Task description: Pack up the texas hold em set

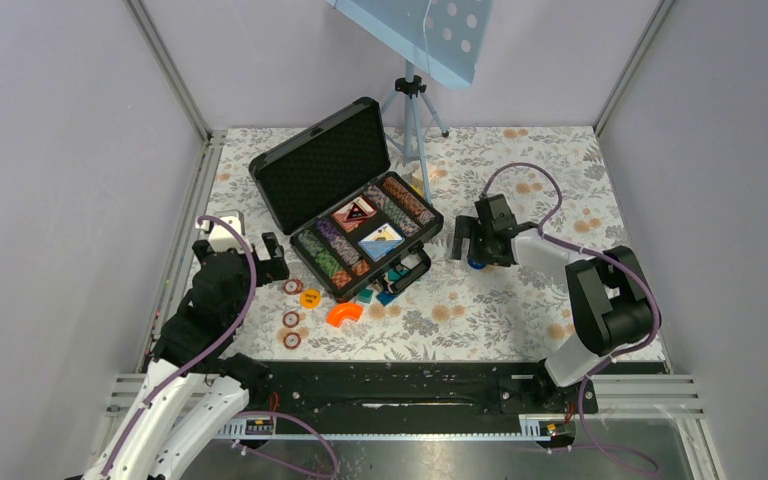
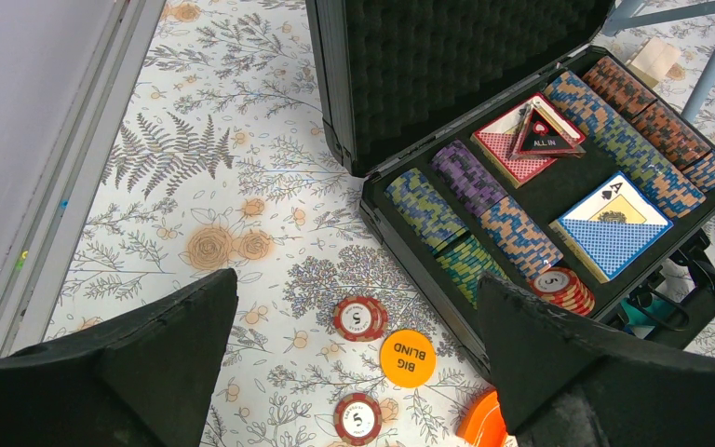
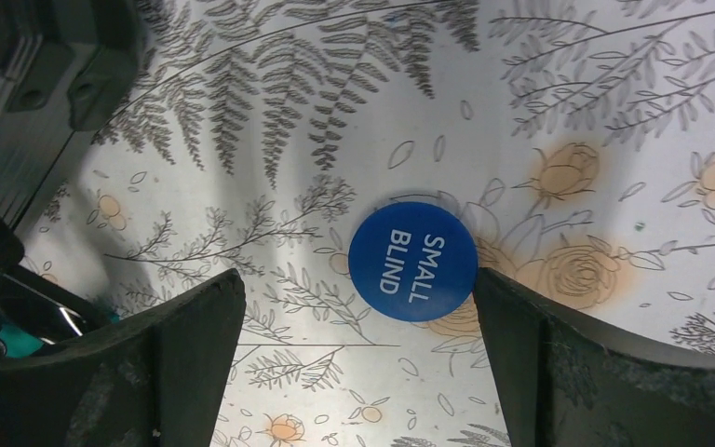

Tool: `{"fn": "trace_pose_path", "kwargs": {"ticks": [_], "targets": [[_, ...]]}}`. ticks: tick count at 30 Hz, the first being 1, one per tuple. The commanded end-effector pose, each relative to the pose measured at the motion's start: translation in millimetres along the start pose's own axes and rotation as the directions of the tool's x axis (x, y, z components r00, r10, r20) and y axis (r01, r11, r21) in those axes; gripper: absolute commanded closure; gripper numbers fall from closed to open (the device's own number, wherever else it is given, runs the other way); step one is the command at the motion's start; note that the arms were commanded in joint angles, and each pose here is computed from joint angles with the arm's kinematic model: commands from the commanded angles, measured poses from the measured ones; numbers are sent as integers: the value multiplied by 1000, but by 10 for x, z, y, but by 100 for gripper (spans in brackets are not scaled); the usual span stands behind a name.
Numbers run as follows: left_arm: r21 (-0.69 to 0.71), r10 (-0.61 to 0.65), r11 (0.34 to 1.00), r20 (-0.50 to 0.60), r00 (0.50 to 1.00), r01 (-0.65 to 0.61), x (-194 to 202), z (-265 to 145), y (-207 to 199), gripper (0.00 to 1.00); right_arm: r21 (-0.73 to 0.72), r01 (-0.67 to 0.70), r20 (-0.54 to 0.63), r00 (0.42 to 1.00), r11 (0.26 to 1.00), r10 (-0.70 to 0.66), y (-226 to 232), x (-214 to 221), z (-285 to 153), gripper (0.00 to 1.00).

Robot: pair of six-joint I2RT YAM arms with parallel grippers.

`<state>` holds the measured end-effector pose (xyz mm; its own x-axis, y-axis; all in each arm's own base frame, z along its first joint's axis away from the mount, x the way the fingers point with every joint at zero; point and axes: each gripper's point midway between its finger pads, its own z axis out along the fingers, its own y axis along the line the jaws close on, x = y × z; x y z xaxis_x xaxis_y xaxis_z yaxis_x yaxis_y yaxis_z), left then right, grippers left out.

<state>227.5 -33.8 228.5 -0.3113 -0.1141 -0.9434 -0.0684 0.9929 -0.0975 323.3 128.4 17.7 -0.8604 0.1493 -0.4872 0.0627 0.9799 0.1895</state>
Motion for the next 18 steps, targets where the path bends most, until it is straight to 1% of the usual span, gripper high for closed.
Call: {"fn": "trace_pose_path", "kwargs": {"ticks": [1, 3, 5, 8, 10, 14, 18], "targets": [[12, -9, 1000, 32, 999, 8, -67, 30, -31, 1, -29, 20, -17, 1000, 999, -21, 123, 55, 18, 0], [12, -8, 1000, 31, 999, 8, -63, 29, -32, 1, -5, 11, 20, 1000, 1000, -11, 84, -13, -29, 1], [9, -8, 1000, 32, 999, 8, -66, 30, -27, 1, 19, 3, 92, 996, 1000, -5, 40, -145, -131, 1], [6, -7, 1000, 33, 999, 6, -65, 31, -21, 1, 67, -10, 204, 979, 998, -4, -27, -423, -374, 1], [3, -6, 1000, 33, 999, 6, -68, 33, -18, 1, 108, -10, 250, 968, 994, -17, -68, -606, -557, 0], [-2, -7, 1000, 37, 999, 8, -78, 29, -6, 1, 202, -5, 226, 973, 979, -41, -161, -738, -755, 0], [-5, -5, 1000, 36, 999, 5, -74, 29, -1, 1, 237, 14, 184, 981, 971, -60, -189, -741, -758, 1]]}}
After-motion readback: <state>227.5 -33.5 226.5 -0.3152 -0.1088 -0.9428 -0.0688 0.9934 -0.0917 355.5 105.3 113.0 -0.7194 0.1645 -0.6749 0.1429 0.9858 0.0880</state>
